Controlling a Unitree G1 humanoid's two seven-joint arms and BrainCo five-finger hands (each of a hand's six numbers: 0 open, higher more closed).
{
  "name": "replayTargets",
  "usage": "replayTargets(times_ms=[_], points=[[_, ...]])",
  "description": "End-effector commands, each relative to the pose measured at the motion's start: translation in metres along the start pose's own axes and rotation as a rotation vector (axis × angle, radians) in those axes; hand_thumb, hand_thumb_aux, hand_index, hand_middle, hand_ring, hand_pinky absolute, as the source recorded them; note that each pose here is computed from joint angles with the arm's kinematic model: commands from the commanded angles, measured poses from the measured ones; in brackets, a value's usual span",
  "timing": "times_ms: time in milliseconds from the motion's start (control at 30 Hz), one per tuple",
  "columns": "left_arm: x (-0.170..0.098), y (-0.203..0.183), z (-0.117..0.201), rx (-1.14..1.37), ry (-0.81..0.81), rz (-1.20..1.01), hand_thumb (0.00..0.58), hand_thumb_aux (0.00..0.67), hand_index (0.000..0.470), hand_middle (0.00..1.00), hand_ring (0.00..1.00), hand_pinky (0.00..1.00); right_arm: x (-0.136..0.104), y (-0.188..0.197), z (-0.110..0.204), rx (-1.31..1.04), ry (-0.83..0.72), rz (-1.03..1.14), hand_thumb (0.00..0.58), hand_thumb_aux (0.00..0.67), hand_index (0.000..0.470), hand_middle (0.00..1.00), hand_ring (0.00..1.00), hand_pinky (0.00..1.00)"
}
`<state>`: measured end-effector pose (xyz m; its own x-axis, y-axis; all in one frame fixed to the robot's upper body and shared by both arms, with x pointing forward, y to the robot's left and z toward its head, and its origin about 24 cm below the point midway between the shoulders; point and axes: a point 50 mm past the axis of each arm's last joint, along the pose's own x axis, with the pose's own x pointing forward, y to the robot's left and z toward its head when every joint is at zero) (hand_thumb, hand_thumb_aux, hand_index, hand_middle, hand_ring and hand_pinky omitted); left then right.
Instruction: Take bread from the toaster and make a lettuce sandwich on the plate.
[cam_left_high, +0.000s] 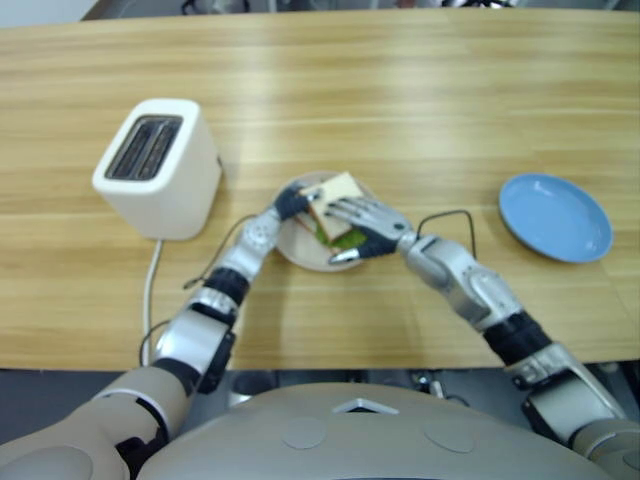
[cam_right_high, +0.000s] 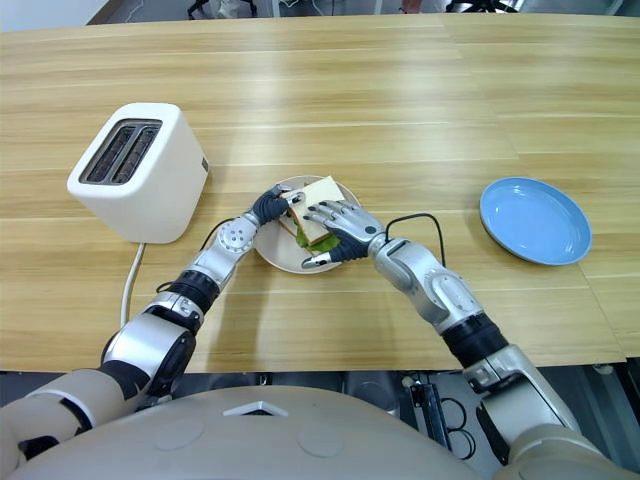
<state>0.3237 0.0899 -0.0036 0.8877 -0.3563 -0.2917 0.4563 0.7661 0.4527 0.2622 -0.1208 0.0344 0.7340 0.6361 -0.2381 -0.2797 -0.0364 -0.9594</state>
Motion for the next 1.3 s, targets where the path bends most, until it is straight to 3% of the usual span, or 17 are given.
replayTargets(times_ms=[33, 300, 333, 367, 400, 433, 600, 700, 1067, 1300], points=[[-0.006, -0.009, -0.010, -0.004, 0.038, -0.052, 0.580, 0.670, 0.460, 1.00, 1.00, 1.00, -0.001, 0.041, 0.003, 0.003, -0.004, 0.175, 0.000, 0.000, 0.000, 0.00, 0.00, 0.00], [-0.027, 0.023, 0.040, -0.002, -0.183, 0.024, 0.580, 0.670, 0.460, 1.00, 1.00, 1.00, -0.003, 0.063, 0.009, 0.016, -0.002, 0.241, 0.000, 0.000, 0.000, 0.00, 0.00, 0.00], [-0.031, 0.028, 0.047, 0.009, -0.209, 0.036, 0.539, 0.491, 0.337, 1.00, 1.00, 1.00, -0.003, 0.065, 0.010, 0.015, -0.001, 0.246, 0.000, 0.000, 0.000, 0.00, 0.00, 0.00], [-0.038, 0.038, 0.057, 0.023, -0.248, 0.071, 0.408, 0.305, 0.209, 1.00, 1.00, 1.00, -0.004, 0.069, 0.013, 0.025, -0.009, 0.255, 0.000, 0.000, 0.000, 0.00, 0.00, 0.00], [-0.047, 0.049, 0.067, 0.042, -0.288, 0.110, 0.116, 0.071, 0.049, 0.86, 0.86, 0.86, -0.004, 0.072, 0.015, 0.031, -0.015, 0.262, 0.000, 0.000, 0.000, 0.00, 0.00, 0.00], [-0.055, 0.060, 0.076, 0.072, -0.321, 0.159, 0.000, 0.000, 0.000, 0.01, 0.01, 0.01, -0.005, 0.074, 0.017, 0.035, -0.019, 0.267, 0.000, 0.000, 0.000, 0.00, 0.00, 0.00], [-0.099, 0.112, 0.110, 0.250, -0.475, 0.498, 0.000, 0.000, 0.000, 0.00, 0.00, 0.00, -0.005, 0.074, 0.017, 0.036, -0.010, 0.263, 0.000, 0.000, 0.000, 0.00, 0.00, 0.00], [-0.116, 0.124, 0.113, 0.270, -0.520, 0.609, 0.000, 0.000, 0.000, 0.00, 0.00, 0.00, -0.006, 0.072, 0.014, 0.029, 0.001, 0.255, 0.000, 0.000, 0.000, 0.00, 0.00, 0.00], [-0.113, 0.111, 0.067, 0.273, -0.369, 0.565, 0.000, 0.000, 0.000, 0.00, 0.00, 0.00, -0.009, 0.063, 0.005, 0.018, 0.017, 0.229, 0.000, 0.000, 0.000, 0.00, 0.00, 0.00], [-0.109, 0.102, 0.048, 0.250, -0.320, 0.506, 0.000, 0.000, 0.000, 0.00, 0.00, 0.00, -0.006, 0.016, 0.005, 0.027, -0.014, -0.045, 0.000, 0.000, 0.000, 0.00, 0.00, 0.00]])
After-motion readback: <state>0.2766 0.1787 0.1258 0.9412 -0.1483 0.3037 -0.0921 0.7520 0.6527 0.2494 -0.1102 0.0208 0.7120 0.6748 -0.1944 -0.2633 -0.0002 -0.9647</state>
